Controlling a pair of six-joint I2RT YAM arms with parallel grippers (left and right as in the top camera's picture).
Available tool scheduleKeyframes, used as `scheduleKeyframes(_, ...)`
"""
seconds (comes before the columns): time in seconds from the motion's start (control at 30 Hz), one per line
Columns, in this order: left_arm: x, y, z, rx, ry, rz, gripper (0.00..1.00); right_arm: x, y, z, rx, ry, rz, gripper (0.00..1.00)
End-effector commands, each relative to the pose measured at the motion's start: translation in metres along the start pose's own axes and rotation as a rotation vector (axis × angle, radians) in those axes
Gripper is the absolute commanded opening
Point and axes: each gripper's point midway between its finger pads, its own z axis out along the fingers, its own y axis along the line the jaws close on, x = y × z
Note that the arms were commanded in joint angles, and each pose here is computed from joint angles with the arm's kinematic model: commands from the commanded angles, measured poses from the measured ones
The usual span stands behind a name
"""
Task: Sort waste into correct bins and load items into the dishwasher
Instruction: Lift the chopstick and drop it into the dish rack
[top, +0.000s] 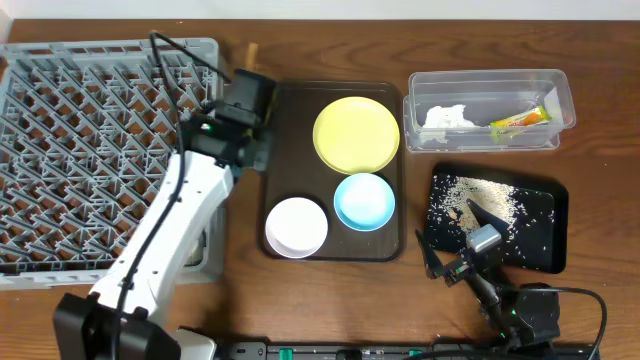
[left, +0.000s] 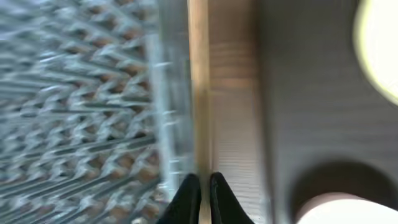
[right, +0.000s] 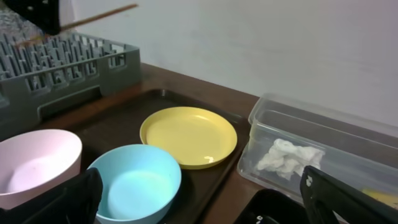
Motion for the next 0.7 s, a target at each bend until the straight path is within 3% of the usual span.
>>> scheduleKeyframes(0.0, 0.003, 0.039, 0.006, -0.142, 0.018, -0.036, 0.06, 0.0, 0.0, 0.0, 0.002, -0.004, -0.01, 0.99)
scheduleKeyframes(0.2, 0.025, 0.063, 0.047, -0.176, 0.142, -0.09, 0.06, 0.0, 0.0, 0.0, 0.002, -0.003, -0.01, 0.99)
scheduleKeyframes(0.4, 0.05, 0.05, 0.091, -0.065, 0.285, -0.05, 0.07, 0.0, 0.0, 0.0, 0.002, -0.003, -0.01, 0.99)
scheduleKeyframes(0.43, 0.051, 0.049, 0.093, -0.065, 0.29, -0.042, 0.1, 0.0, 0.0, 0.0, 0.002, -0.004, -0.01, 0.99)
scheduleKeyframes(0.5, 0.049, 0.05, 0.088, -0.064, 0.284, -0.04, 0.31, 0.0, 0.0, 0.0, 0.002, -0.003, -0.01, 0.99)
scheduleKeyframes(0.57, 0.042, 0.051, 0.075, -0.063, 0.268, -0.05, 0.65, 0.001, 0.0, 0.0, 0.002, -0.003, -0.01, 1.0)
scheduleKeyframes(0.6, 0.038, 0.053, 0.067, -0.064, 0.254, -0.065, 0.7, 0.001, 0.0, 0.0, 0.002, -0.003, -0.01, 0.99)
scheduleKeyframes(0.67, 0.029, 0.056, 0.047, -0.065, 0.216, -0.104, 0.7, 0.001, 0.0, 0.0, 0.002, -0.002, -0.01, 0.99)
